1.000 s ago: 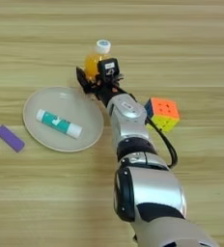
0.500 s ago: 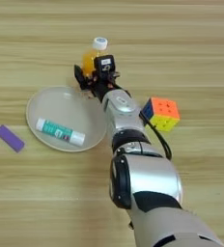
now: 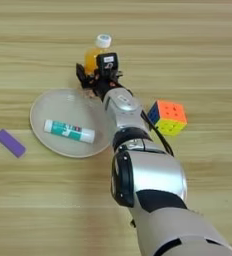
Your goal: Move the objects on the table
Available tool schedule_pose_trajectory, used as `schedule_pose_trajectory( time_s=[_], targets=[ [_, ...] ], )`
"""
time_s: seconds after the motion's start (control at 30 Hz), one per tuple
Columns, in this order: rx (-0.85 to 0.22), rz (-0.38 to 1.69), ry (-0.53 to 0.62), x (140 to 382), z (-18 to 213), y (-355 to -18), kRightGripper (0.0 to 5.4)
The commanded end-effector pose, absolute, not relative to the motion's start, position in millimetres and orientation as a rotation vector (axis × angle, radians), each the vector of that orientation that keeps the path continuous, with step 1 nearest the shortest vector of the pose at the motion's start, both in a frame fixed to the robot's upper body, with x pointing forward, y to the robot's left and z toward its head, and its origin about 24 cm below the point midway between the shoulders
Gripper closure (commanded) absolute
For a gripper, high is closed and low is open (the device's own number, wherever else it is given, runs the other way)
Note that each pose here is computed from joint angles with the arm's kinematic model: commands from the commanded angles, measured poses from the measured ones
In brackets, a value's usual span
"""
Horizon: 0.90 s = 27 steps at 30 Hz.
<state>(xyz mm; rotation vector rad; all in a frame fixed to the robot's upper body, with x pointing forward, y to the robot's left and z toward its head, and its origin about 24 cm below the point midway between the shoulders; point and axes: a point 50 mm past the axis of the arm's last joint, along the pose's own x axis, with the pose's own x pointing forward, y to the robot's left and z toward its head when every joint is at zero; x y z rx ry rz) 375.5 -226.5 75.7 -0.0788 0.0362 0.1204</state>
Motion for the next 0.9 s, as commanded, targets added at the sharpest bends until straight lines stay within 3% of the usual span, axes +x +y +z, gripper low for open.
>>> schedule_pose_trajectory(
  time_s=[0.03,0.23,0.57,0.9],
  targets=[
    [-0.127,0.105,-0.38,405.1,202.6,-222.5,1.98],
    [-0.129,0.092,-0.431,405.0,219.3,-225.9,1.98],
    [-0.158,0.093,-0.498,398.1,224.7,-232.2,1.98],
    [-0.187,-0.017,-0.549,386.3,243.6,-269.2,1.98]
  ],
)
